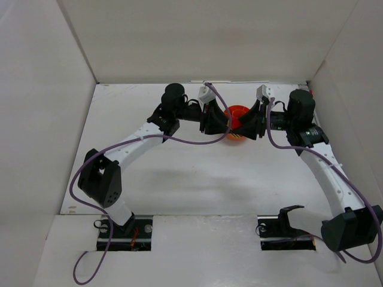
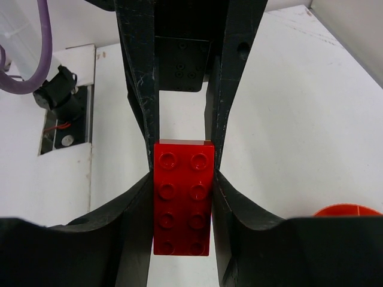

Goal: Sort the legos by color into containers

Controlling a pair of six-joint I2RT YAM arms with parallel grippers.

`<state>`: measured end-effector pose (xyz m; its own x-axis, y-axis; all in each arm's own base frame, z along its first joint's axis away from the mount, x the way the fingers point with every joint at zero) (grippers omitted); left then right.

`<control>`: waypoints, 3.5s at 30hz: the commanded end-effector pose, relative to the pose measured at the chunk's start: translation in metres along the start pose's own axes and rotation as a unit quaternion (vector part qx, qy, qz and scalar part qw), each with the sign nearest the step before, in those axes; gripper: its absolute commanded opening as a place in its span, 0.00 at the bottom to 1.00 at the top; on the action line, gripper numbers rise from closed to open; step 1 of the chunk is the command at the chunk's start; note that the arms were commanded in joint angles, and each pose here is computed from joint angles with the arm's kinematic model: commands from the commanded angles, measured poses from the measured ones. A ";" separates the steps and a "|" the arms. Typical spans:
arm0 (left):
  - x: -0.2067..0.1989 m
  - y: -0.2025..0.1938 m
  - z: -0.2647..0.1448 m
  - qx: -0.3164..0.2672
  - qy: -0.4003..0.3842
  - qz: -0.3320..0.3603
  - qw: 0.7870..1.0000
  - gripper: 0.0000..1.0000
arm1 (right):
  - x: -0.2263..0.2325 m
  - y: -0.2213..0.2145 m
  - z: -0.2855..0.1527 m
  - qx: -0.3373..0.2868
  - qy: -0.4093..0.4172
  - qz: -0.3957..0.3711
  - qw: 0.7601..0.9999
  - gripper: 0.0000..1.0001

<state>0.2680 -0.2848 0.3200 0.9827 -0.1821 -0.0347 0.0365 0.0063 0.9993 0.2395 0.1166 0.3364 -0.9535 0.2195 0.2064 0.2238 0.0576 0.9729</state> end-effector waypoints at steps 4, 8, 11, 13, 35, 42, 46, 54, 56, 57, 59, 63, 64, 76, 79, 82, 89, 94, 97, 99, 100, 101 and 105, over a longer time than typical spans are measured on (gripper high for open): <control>-0.008 0.020 0.001 -0.023 -0.017 0.034 0.999 0.00 | 0.015 0.023 0.007 -0.022 0.073 -0.070 0.995 0.19; -0.006 0.018 0.002 -0.023 -0.017 0.029 0.999 0.00 | 0.017 0.023 0.007 -0.022 0.085 -0.075 0.993 0.24; -0.006 0.018 0.002 -0.023 -0.017 0.024 0.999 0.00 | 0.019 0.021 0.006 -0.022 0.091 -0.075 0.993 0.30; -0.006 0.018 0.002 -0.024 -0.013 0.024 0.999 0.00 | 0.022 0.023 0.005 -0.023 0.091 -0.079 0.992 0.31; 0.004 0.019 0.008 -0.027 0.006 -0.017 0.999 0.00 | 0.014 0.040 -0.014 -0.037 0.034 -0.069 0.996 0.54; 0.005 0.019 0.008 -0.028 0.011 -0.017 0.999 0.00 | 0.009 0.035 -0.021 -0.038 0.013 -0.053 0.998 0.49; 0.005 0.019 0.008 -0.028 0.011 -0.017 0.999 0.00 | 0.006 0.035 -0.020 -0.036 0.018 -0.045 0.998 0.52; 0.005 0.019 0.008 -0.028 0.011 -0.017 0.999 0.00 | -0.001 0.035 -0.017 -0.033 0.024 -0.032 0.999 0.52; 0.005 0.019 0.008 -0.028 0.011 -0.017 0.999 0.00 | -0.001 0.035 -0.017 -0.033 0.024 -0.032 0.999 0.52; 0.004 0.019 0.008 -0.027 0.007 -0.012 1.000 0.00 | -0.005 0.034 -0.016 -0.032 0.017 -0.028 0.999 0.50; 0.004 0.019 0.008 -0.027 0.007 -0.012 1.000 0.00 | -0.007 0.035 -0.015 -0.032 0.017 -0.022 0.999 0.40; 0.002 0.023 0.007 -0.029 0.006 -0.008 1.000 0.00 | -0.008 0.037 -0.012 -0.032 0.012 -0.018 0.999 0.22; 0.002 0.023 0.007 -0.029 0.006 -0.008 1.000 0.00 | -0.009 0.037 -0.012 -0.032 0.007 -0.018 0.999 0.15; 0.009 -0.009 -0.011 -0.011 0.032 -0.064 0.997 0.00 | -0.008 0.052 -0.044 -0.063 -0.104 -0.025 0.992 0.00; 0.010 -0.016 -0.015 -0.008 0.038 -0.078 0.996 0.00 | -0.010 0.052 -0.047 -0.064 -0.113 -0.025 0.991 0.00; 0.008 -0.016 -0.016 -0.008 0.038 -0.078 0.996 0.00 | -0.010 0.052 -0.047 -0.064 -0.113 -0.025 0.991 0.00; 0.022 -0.011 -0.023 -0.021 0.098 -0.101 0.990 0.00 | -0.011 0.051 -0.048 -0.067 -0.136 -0.024 0.988 0.00; 0.063 0.001 -0.027 -0.010 0.205 -0.097 0.974 0.00 | -0.012 0.044 -0.068 -0.074 -0.264 0.005 0.962 0.00; 0.093 0.004 -0.017 0.032 0.306 -0.097 0.946 0.00 | -0.016 0.038 -0.082 -0.072 -0.352 0.020 0.933 0.00; 0.107 -0.001 -0.014 0.061 0.346 -0.102 0.931 0.00 | -0.017 0.037 -0.088 -0.069 -0.390 0.016 0.918 0.00; 0.122 0.004 -0.010 0.063 0.353 -0.094 0.929 0.00 | -0.015 0.035 -0.093 -0.064 -0.406 0.019 0.912 0.00; 0.129 0.002 -0.008 0.067 0.361 -0.099 0.925 0.00 | -0.016 0.033 -0.094 -0.060 -0.417 0.019 0.907 0.00; 0.163 -0.007 -0.004 0.096 0.421 -0.117 0.894 0.00 | -0.019 0.027 -0.103 -0.051 -0.472 0.026 0.880 0.00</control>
<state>0.4139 -0.3122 0.3119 0.8256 0.5273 -0.2009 0.2729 -0.0614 0.9601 0.2438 0.0270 0.3744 -0.4763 0.8663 0.1505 0.1874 -0.0672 0.9800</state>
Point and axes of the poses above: each gripper's point midway between its finger pads, its own z axis out along the fingers, its own x axis along the line the jaws close on, y = z × x, the point moved 10 cm from there along -z, back along the fingers, and after that the axes turned 9 degrees about z, right-handed, at the moved point
